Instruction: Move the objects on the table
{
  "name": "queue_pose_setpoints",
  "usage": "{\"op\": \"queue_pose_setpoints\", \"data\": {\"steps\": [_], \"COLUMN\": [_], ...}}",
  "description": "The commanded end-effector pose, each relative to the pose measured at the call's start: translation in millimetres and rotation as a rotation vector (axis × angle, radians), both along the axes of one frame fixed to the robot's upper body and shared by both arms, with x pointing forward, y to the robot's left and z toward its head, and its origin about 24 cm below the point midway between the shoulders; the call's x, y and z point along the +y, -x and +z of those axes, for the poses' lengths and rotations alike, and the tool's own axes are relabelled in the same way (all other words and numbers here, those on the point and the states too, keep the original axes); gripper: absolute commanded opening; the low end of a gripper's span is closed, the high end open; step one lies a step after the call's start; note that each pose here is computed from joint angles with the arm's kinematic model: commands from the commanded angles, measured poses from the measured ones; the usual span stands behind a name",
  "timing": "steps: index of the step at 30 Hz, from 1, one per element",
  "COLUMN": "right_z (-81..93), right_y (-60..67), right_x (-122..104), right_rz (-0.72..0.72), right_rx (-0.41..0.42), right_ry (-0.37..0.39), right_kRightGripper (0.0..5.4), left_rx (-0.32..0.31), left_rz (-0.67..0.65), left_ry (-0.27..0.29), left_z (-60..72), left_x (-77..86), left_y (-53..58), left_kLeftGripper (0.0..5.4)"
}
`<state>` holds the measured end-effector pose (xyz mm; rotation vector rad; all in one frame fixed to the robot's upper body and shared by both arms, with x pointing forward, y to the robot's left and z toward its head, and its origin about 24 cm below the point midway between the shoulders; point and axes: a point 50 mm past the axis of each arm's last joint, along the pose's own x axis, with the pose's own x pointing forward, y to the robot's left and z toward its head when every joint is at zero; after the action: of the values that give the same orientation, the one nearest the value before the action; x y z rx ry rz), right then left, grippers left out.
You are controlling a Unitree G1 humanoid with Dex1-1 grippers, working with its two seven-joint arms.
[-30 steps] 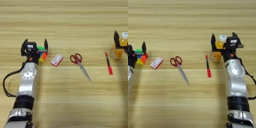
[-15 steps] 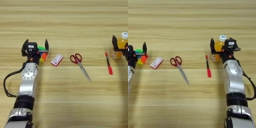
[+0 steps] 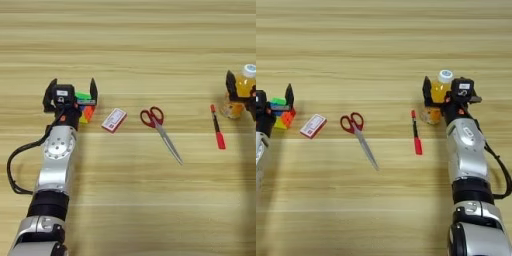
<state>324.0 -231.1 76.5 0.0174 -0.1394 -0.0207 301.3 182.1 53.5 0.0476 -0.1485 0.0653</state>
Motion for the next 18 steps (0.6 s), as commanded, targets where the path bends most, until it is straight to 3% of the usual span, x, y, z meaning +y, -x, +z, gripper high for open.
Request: {"op": "queue_pose_setpoints", "data": {"steps": [1, 10, 18], "right_z": [3.6, 0.1, -0.2], "right_y": [-2.7, -4.0, -4.1], "right_x": [-1.6, 2.4, 3.8], "right_rz": [0.002, 0.028, 0.036], "right_rx": [-0.01, 0.011, 0.009], "right_ry": [0.0, -0.021, -0.023], "right_kRightGripper": [5.36, 5.36, 4.59], "left_rx": [-0.004, -0.003, -0.003], "left_rz": [-0.006, -0.006, -0.006], "left_ry": [-0.011, -0.011, -0.011], "left_z": [1.3, 1.0, 1.2], "left_x": [-2.0, -1.8, -1.6], "left_y": [-1.9, -1.8, -1.8], "left_kLeftGripper": [5.4, 5.4, 5.4]}}
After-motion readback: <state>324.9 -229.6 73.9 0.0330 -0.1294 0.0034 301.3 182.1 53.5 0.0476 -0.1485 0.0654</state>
